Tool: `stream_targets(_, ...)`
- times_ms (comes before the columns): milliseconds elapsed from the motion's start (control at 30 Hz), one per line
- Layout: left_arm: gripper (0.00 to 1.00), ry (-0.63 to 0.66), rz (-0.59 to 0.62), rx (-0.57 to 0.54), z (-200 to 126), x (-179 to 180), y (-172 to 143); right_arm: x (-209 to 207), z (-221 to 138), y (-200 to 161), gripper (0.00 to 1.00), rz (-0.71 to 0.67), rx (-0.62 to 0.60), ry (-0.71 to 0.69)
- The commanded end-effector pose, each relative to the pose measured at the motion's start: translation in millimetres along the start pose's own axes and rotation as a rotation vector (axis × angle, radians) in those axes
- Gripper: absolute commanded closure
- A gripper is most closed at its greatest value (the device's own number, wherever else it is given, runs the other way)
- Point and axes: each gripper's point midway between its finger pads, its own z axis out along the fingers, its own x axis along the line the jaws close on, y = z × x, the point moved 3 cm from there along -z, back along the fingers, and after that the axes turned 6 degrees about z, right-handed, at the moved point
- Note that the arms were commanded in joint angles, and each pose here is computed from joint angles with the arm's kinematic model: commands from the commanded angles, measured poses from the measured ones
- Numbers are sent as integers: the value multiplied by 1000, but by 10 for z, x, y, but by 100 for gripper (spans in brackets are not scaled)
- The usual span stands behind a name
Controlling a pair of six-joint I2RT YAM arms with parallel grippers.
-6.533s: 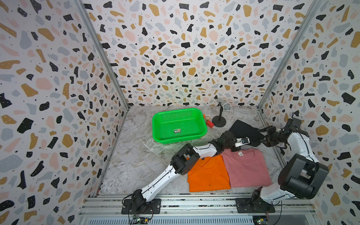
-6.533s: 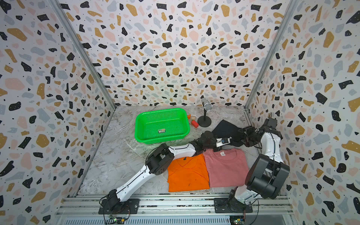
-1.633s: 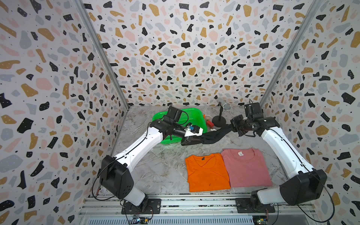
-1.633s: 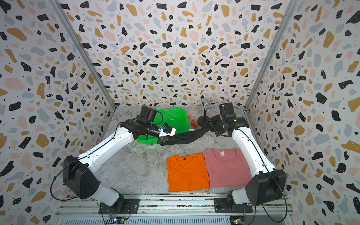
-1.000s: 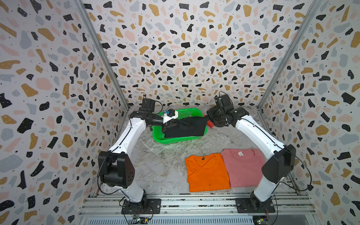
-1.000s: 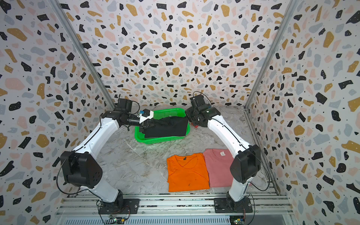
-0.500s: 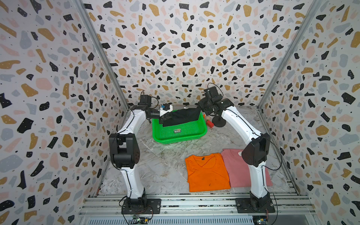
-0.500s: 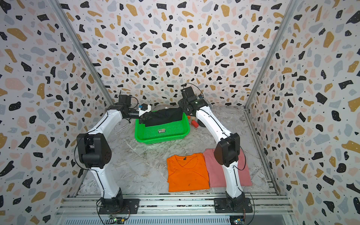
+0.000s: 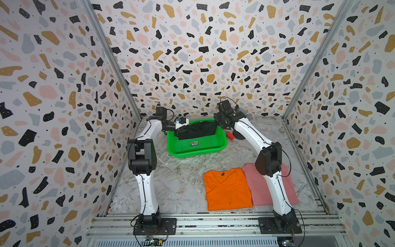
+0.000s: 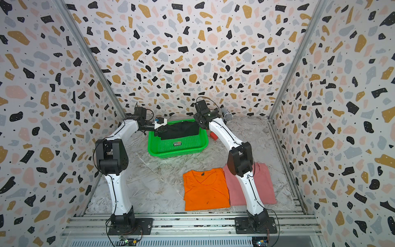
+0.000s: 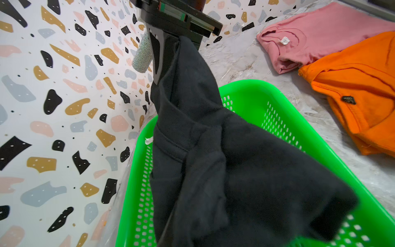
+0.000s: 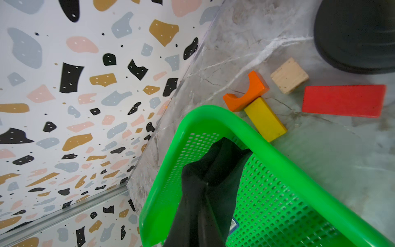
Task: Put the folded t-shirts into the basket
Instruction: Place the T-shirt in the bin.
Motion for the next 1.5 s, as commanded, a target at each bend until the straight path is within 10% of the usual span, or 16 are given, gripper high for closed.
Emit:
stream_targets(0,84,38,65,5,-44,183,-54,334,-147,173,100,31,-68,104)
stream_targets(333,79,69,126,35,9,274,-291,301,130,137,100,24,-46,123)
stream_targets(567,57,8,145,39,-3,-24,-336,140,269,-95,100,35,35,95)
stream_targets(900,62,-14,104,-17,-233,-197,-152,-84,-81,-136,96,34,57,32)
stream_targets(1233,34,-139,207,-6,-381,-874,-33,-421,-378,-382,49,32,207,-24)
stream_targets(1467,26,-127,195,-19,-700,-826,194,-610,-719,-327,36,-70,204,-67)
